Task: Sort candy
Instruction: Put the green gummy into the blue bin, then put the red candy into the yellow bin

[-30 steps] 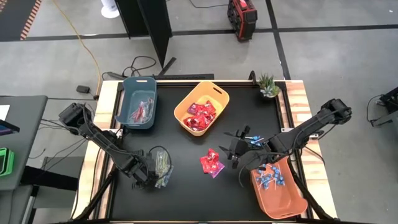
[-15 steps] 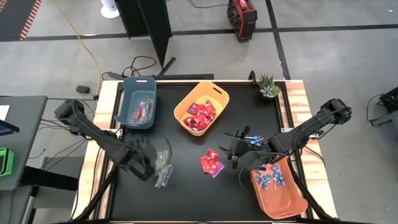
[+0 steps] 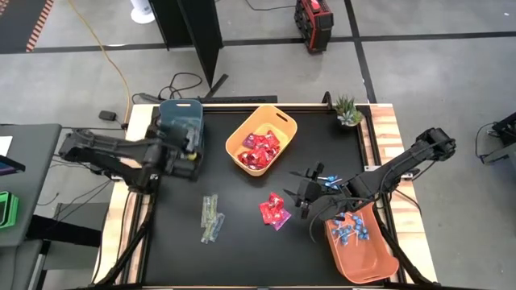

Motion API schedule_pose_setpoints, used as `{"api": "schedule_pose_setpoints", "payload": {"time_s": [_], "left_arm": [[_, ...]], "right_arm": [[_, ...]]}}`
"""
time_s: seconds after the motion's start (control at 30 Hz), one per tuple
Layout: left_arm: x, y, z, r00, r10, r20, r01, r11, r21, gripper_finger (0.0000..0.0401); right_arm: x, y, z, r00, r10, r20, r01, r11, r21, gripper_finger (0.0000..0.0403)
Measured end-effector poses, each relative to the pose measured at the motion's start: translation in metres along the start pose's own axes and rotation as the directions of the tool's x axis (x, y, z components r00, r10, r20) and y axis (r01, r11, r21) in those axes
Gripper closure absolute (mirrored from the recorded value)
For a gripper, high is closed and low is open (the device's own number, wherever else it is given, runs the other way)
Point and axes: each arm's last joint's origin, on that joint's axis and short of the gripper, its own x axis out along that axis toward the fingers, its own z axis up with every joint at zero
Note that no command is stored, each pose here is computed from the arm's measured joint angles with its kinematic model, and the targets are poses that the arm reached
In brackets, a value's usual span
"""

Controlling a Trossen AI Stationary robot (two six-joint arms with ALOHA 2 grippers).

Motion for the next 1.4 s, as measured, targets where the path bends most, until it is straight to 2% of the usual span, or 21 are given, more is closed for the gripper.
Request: {"api": "schedule_pose_setpoints", "payload": {"time_s": [0.1, 0.23, 0.37, 0.43, 0.57, 0.67, 0.73, 0.8, 0.9, 0.97, 1.07, 1.13, 1.27, 1.4], "left_arm": [[0.024, 0.007, 0.001, 0.989, 0.094, -0.114, -0.096, 0.995, -0.009, 0.0362], [0.050, 0.014, -0.004, 0.958, 0.183, -0.222, -0.190, 0.982, -0.009, 0.0307], [0.069, 0.017, -0.008, 0.923, 0.187, -0.336, -0.197, 0.980, 0.004, 0.0234], [0.073, 0.015, -0.009, 0.923, 0.170, -0.345, -0.172, 0.985, 0.026, 0.0198], [0.071, 0.005, -0.005, 0.948, 0.085, -0.308, -0.065, 0.995, 0.075, 0.0147], [0.064, -0.007, -0.003, 0.948, -0.068, -0.312, 0.101, 0.991, 0.092, 0.0136], [0.057, -0.016, -0.004, 0.916, -0.186, -0.354, 0.234, 0.968, 0.095, 0.0134], [0.050, -0.024, -0.009, 0.874, -0.260, -0.410, 0.327, 0.940, 0.100, 0.0134], [0.039, -0.037, -0.020, 0.820, -0.297, -0.489, 0.400, 0.909, 0.119, 0.0134], [0.029, -0.048, -0.027, 0.802, -0.322, -0.503, 0.443, 0.885, 0.141, 0.0134], [0.014, -0.069, -0.035, 0.797, -0.386, -0.465, 0.508, 0.844, 0.170, 0.0134], [0.004, -0.084, -0.040, 0.815, -0.430, -0.388, 0.524, 0.833, 0.179, 0.0134], [-0.013, -0.108, -0.051, 0.875, -0.441, -0.200, 0.476, 0.860, 0.187, 0.0134], [-0.021, -0.126, -0.075, 0.884, -0.463, -0.062, 0.466, 0.871, 0.154, 0.0134]], "right_arm": [[0.000, 0.000, 0.000, 1.000, 0.000, 0.000, 0.000, 1.000, -0.009, 0.0112], [0.000, 0.000, 0.000, 1.000, 0.000, 0.000, 0.000, 1.000, -0.015, 0.0112], [0.000, 0.000, 0.000, 1.000, 0.000, 0.000, 0.000, 1.000, -0.018, 0.0112], [0.000, 0.000, 0.000, 1.000, 0.000, 0.001, 0.000, 1.000, -0.018, 0.0112], [0.000, 0.000, 0.000, 1.000, -0.001, 0.001, 0.001, 1.000, -0.018, 0.0112], [0.000, 0.000, 0.000, 1.000, -0.001, 0.000, 0.001, 1.000, -0.018, 0.0112], [0.000, 0.000, 0.000, 1.000, -0.001, 0.000, 0.001, 1.000, -0.018, 0.0112], [0.000, 0.000, 0.000, 1.000, -0.001, 0.000, 0.001, 1.000, -0.018, 0.0112], [0.001, -0.001, 0.000, 1.000, -0.004, -0.003, 0.004, 1.000, -0.020, 0.0112], [0.001, -0.001, -0.001, 1.000, -0.007, -0.007, 0.007, 1.000, -0.020, 0.0112], [0.002, -0.002, -0.002, 1.000, -0.013, -0.018, 0.013, 1.000, -0.016, 0.0112], [0.002, -0.003, -0.002, 1.000, -0.015, -0.022, 0.015, 1.000, -0.009, 0.0112], [0.004, -0.004, -0.002, 0.999, -0.020, -0.025, 0.020, 0.999, 0.027, 0.0112], [0.011, -0.009, -0.002, 0.999, 0.010, -0.050, -0.006, 0.996, 0.084, 0.0112]]}}
